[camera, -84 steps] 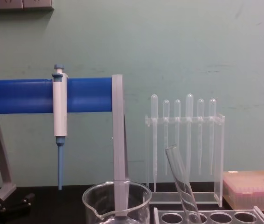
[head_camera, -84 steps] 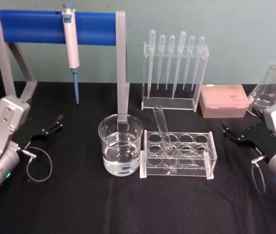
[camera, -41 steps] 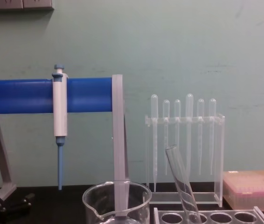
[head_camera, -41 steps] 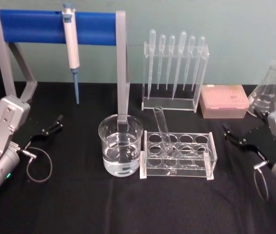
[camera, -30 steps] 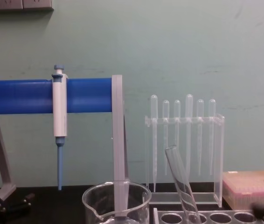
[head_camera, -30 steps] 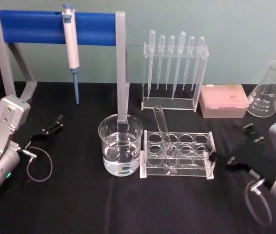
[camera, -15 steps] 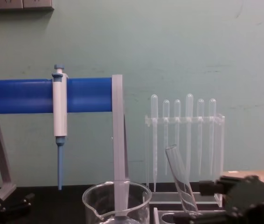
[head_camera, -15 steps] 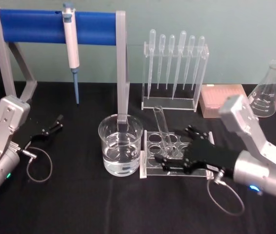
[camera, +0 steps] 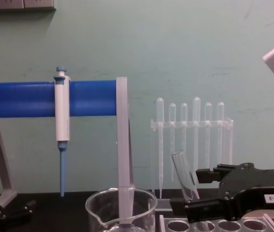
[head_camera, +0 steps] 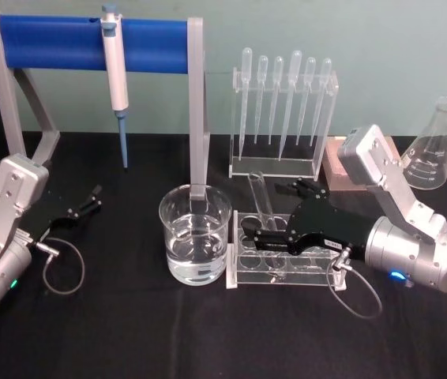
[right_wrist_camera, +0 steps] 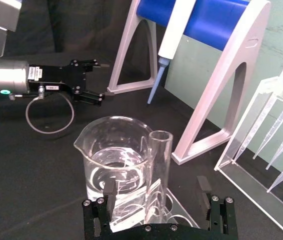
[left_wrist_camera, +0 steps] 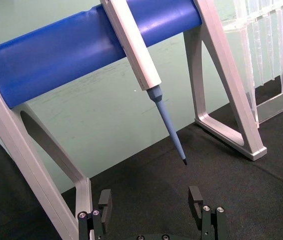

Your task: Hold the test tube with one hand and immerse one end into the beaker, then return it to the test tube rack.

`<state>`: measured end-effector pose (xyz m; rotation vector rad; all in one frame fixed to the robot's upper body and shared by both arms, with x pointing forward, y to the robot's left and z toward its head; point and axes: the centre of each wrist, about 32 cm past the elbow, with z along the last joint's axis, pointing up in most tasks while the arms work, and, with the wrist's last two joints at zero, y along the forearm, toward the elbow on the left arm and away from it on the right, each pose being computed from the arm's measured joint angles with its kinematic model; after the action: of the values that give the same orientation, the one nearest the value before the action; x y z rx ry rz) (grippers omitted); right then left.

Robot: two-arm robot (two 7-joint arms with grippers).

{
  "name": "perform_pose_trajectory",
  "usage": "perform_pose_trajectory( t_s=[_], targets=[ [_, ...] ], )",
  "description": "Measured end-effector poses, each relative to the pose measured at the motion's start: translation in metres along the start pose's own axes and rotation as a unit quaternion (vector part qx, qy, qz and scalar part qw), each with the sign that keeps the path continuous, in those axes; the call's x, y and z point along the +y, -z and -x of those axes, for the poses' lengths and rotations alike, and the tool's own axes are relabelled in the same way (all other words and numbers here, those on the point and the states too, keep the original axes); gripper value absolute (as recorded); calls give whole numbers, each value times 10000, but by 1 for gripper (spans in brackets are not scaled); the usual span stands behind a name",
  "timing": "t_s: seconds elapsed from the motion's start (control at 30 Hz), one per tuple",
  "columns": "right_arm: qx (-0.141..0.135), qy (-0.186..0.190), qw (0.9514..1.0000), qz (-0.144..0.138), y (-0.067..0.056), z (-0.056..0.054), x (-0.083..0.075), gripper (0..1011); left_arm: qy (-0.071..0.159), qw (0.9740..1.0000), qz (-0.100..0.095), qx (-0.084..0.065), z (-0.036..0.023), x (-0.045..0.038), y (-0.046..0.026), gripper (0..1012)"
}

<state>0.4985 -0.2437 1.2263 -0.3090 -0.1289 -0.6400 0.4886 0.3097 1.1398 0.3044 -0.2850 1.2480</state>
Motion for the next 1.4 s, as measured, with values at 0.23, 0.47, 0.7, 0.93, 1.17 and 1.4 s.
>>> perform_pose_trajectory(
  t_s=[0.23,0.47,0.7,0.93,1.17,1.4],
  targets=[
    [52,68,10000,-14,4,-90,48,1002,0,10000,0,0,0,0,0,1000],
    [108,72,9999,22,11,-144,99,894,0,10000,0,0,0,0,0,1000],
    [170,-16,9999,19,-2,-142,120,682,0,10000,0,0,0,0,0,1000],
    [197,-109,9997,-24,-21,-123,149,453,0,10000,0,0,0,0,0,1000],
    [201,-128,9997,-43,-18,-118,165,242,0,10000,0,0,0,0,0,1000],
    [178,-100,9997,-123,-43,-101,133,226,0,10000,0,-1,0,0,0,1000]
  ],
)
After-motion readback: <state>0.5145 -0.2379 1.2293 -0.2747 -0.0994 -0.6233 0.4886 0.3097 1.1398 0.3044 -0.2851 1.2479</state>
